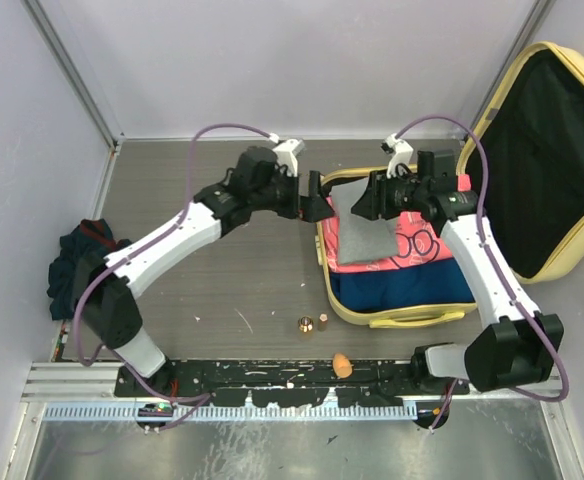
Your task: Pack the luggage
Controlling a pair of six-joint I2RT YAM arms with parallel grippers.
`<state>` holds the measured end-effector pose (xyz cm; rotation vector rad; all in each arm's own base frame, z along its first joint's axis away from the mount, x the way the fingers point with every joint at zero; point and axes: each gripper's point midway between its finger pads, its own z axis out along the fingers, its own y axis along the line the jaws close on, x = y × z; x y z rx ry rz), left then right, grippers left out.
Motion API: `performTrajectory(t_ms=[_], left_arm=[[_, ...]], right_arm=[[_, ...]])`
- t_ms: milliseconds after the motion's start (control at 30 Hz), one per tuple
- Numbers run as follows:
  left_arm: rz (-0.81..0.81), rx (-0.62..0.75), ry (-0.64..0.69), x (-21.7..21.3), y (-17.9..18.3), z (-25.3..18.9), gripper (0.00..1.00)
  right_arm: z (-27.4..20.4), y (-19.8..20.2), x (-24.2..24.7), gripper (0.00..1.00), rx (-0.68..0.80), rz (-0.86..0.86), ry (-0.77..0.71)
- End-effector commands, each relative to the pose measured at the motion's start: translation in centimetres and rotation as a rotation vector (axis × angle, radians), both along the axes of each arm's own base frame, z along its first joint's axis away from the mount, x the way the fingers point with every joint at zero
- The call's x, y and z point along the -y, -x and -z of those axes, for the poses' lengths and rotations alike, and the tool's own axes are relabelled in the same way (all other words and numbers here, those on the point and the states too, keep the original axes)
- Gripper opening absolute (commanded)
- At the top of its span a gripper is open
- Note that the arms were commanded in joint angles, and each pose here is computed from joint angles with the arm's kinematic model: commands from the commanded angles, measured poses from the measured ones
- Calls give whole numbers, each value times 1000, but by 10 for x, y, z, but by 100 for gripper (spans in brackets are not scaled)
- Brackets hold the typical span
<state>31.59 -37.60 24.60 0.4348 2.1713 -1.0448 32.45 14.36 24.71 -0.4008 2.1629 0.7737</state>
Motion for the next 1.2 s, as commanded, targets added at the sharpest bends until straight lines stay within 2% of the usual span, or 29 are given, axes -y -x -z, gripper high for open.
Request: performTrajectory(t_ms=[0,100,267,433,500,567,833,1000,1167], left_arm=[[15,141,-97,-39,-5,-7,98],[11,194,-140,-57,-3,-8,98],[10,288,-185,-76,3,-5,98],[86,250,-296,-88,11,19,98],[129,198,-299,-91,18,29,98],[193,200,-276,-91,31,30,98],[328,401,-156,-102,78,27,98],[438,474,-145,-116,113,38,98],[571,525,-148,-119,150,61,99]], right_arm=[[19,-22,-11,45,55,-20,53],[51,-33,-7,48,51,-35,111],[125,-35,-8,64,17,-107,167],[171,-26,-10,81,-14,-167,192],[164,-24,-9,84,14,-191,205],[137,-26,-11,86,79,-213,201],[32,5,-20,93,282,-290,140],[0,30,-14,96,345,-297,151],[-12,65,-7,99,383,-329,179]])
